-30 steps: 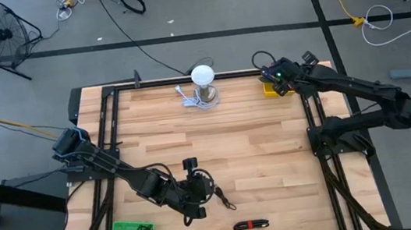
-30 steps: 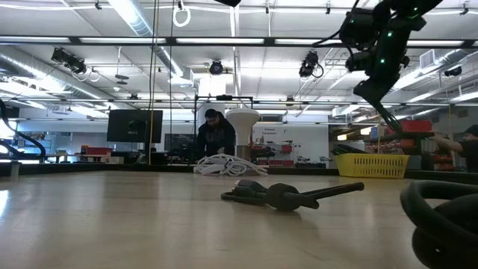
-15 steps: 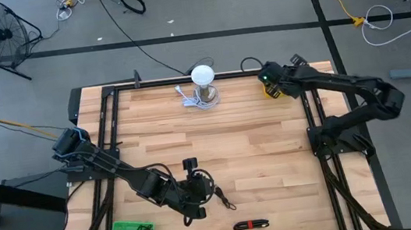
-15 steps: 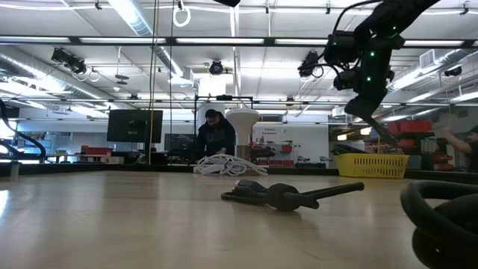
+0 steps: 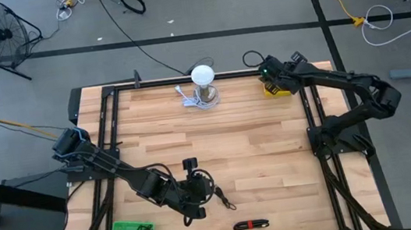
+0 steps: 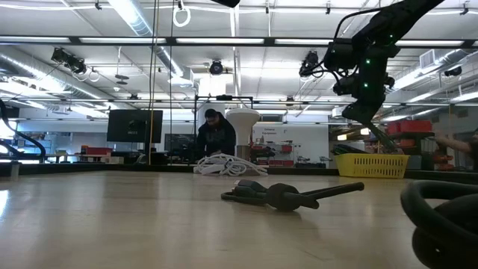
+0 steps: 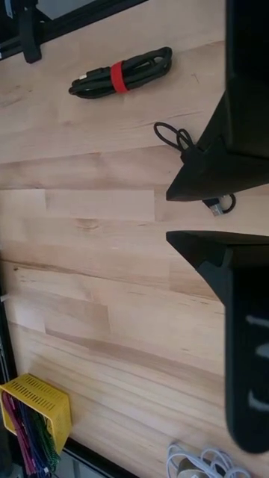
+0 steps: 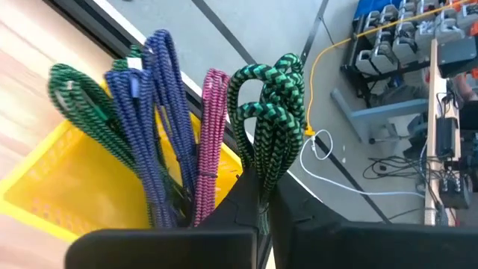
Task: Pick & Place USB Port
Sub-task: Put the green USB cable into the yellow bin
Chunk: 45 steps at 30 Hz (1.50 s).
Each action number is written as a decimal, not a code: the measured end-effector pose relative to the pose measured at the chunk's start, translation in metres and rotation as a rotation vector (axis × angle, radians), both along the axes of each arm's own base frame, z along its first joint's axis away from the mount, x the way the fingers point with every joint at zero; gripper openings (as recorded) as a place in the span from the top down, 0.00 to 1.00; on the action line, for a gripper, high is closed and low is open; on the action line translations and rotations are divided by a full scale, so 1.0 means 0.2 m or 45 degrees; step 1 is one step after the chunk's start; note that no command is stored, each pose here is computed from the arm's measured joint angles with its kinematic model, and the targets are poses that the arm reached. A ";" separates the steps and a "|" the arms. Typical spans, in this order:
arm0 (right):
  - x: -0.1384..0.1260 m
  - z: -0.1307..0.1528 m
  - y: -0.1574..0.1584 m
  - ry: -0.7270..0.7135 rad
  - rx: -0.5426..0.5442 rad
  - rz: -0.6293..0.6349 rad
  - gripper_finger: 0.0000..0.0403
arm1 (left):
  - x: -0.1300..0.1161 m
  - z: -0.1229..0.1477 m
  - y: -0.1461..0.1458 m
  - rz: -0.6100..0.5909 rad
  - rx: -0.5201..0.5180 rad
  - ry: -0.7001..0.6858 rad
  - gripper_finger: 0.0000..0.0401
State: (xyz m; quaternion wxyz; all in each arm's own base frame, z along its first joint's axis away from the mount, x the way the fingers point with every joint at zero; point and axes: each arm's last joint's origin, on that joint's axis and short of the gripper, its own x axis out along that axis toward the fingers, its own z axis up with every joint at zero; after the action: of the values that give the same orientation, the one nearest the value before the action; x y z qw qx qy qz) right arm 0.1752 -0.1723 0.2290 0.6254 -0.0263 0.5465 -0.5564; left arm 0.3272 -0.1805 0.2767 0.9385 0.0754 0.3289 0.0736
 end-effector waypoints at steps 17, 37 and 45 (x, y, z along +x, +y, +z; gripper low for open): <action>0.01 -0.05 -0.05 0.021 0.037 -0.002 0.99 | 0.00 0.00 0.00 0.000 0.001 0.004 0.81; 0.04 -0.13 -0.08 -0.025 0.169 0.023 0.94 | 0.00 0.00 0.00 0.000 0.003 0.007 0.81; 0.01 -0.13 -0.09 -0.023 0.189 -0.026 0.92 | 0.00 0.00 0.00 0.000 0.003 0.007 0.81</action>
State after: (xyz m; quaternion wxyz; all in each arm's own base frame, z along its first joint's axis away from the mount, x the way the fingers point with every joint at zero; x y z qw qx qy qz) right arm 0.1763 -0.1909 0.2023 0.6247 0.0308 0.5808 -0.5210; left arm 0.3269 -0.1803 0.2763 0.9375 0.0767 0.3314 0.0737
